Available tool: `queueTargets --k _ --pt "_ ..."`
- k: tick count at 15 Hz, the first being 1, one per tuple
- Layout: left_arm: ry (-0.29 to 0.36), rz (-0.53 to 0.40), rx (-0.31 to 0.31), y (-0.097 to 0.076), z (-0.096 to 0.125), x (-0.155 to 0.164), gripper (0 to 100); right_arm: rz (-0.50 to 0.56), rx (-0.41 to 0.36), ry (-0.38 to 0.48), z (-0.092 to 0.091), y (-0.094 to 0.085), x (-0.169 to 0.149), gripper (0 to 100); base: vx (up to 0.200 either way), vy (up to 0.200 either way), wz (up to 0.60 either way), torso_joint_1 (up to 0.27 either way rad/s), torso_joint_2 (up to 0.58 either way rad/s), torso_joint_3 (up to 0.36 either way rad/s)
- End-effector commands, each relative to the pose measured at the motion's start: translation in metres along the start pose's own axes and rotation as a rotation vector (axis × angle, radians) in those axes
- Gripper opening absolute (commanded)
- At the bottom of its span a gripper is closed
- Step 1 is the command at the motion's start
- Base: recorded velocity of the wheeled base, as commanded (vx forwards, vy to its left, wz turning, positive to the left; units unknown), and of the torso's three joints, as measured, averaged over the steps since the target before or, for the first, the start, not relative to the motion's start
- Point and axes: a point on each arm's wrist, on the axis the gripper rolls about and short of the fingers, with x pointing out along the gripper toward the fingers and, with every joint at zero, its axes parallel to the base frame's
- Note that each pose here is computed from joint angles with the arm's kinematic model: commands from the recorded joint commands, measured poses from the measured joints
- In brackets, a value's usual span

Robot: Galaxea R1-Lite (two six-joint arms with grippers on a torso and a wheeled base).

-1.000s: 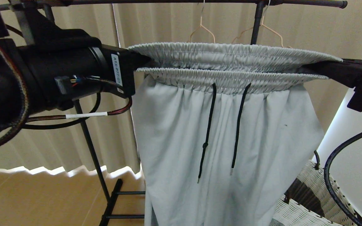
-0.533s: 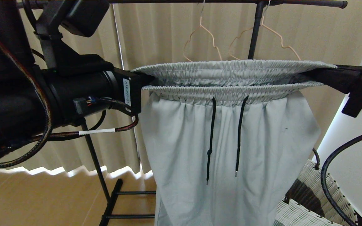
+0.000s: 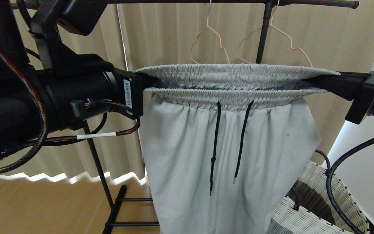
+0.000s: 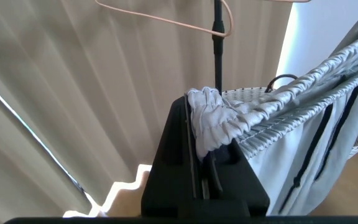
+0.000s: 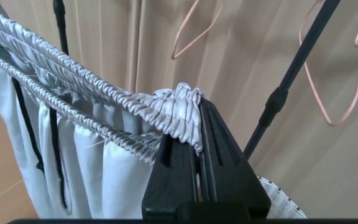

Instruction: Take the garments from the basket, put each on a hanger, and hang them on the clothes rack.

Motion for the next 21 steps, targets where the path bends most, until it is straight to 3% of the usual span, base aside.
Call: queueTargets --k 1,5,9,13,14,19,21 --pt "-0.003 0.000 -0.001 0.000 0.001 0.000 0 0.000 -0.001 -0.003 0.001 0.000 0.000 0 0.000 0.000 0.00 0.000 0.00 0.000" --pt "-0.007 0.017 -0.001 0.004 0.002 0.000 0 0.000 0.000 -0.002 0.000 0.000 0.000 0 0.000 0.000 0.00 0.000 0.00 0.000" --pt "-0.062 0.022 -0.002 0.005 0.020 0.009 0 0.002 -0.002 -0.016 0.003 0.001 -0.006 0 0.000 0.000 0.00 0.000 0.00 0.000" --pt "-0.062 0.023 -0.002 0.005 0.021 0.010 0 0.003 -0.001 -0.011 0.002 0.001 -0.007 0 0.000 0.000 0.00 0.000 0.00 0.000" --pt "-0.061 0.025 -0.002 0.005 0.021 0.010 0 0.004 -0.001 -0.010 0.002 0.001 -0.007 100 0.000 0.000 0.00 0.000 0.00 0.000" --pt "-0.047 0.039 0.007 0.007 0.018 0.012 0 0.005 0.002 0.004 -0.004 0.001 -0.009 100 0.000 0.000 0.00 0.000 0.00 0.000" --pt "-0.035 0.087 0.015 0.016 0.016 0.014 0 0.009 0.001 -0.004 -0.003 0.002 -0.012 100 0.000 0.000 0.00 0.000 0.00 0.000"
